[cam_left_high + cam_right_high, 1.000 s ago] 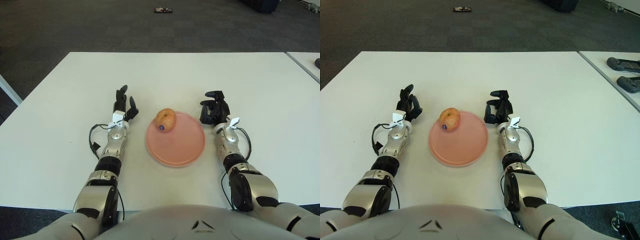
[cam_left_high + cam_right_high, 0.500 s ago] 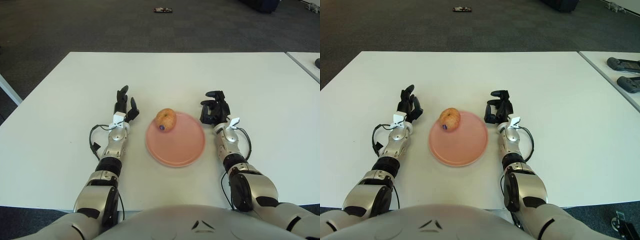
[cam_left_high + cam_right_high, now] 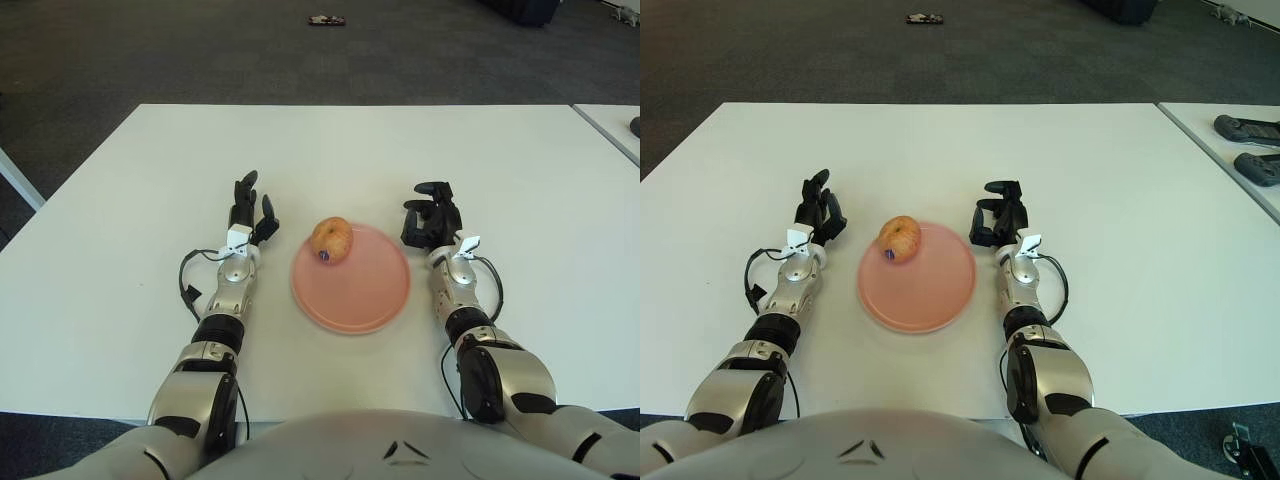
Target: Put the apple into the plate.
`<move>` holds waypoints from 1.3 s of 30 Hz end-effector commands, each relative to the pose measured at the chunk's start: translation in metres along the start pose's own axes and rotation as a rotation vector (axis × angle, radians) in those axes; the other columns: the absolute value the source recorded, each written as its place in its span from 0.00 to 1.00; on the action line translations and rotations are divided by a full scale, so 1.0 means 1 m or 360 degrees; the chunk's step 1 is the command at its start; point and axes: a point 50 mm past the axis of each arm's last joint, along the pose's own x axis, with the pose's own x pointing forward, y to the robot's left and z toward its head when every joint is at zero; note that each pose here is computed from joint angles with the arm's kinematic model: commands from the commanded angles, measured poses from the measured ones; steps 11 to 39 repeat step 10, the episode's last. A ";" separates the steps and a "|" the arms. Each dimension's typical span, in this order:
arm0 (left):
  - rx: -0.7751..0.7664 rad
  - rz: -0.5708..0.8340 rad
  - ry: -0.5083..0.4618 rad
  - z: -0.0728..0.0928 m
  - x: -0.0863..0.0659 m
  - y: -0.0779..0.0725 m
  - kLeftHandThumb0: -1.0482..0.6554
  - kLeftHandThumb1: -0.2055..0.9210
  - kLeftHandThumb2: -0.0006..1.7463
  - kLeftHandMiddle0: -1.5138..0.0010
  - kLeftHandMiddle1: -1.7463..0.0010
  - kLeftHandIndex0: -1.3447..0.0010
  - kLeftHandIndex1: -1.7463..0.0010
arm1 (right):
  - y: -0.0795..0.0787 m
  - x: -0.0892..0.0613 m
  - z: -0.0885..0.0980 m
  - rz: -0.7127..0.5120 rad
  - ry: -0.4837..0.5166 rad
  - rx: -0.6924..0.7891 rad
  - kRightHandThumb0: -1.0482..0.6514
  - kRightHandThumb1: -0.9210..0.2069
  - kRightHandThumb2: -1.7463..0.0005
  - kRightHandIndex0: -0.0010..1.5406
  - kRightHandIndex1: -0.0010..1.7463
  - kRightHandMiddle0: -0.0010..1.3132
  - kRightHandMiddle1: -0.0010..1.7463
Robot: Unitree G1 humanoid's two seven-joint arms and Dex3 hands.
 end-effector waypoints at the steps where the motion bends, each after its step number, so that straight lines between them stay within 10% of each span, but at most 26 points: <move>1: 0.0009 -0.0003 -0.0011 -0.001 -0.002 0.001 0.14 1.00 0.51 0.92 0.82 1.00 0.63 | -0.004 -0.011 -0.015 -0.0039 0.0124 -0.0038 0.62 0.37 0.38 0.26 0.99 0.27 0.98; 10: 0.0016 0.0000 -0.0021 0.000 -0.003 0.001 0.14 1.00 0.51 0.91 0.82 1.00 0.63 | -0.002 -0.010 -0.015 -0.0052 0.0153 -0.0084 0.61 0.03 0.68 0.17 0.91 0.09 1.00; 39: 0.0016 0.0000 -0.0021 0.000 -0.003 0.001 0.14 1.00 0.51 0.91 0.82 1.00 0.63 | -0.002 -0.010 -0.015 -0.0052 0.0153 -0.0084 0.61 0.03 0.68 0.17 0.91 0.09 1.00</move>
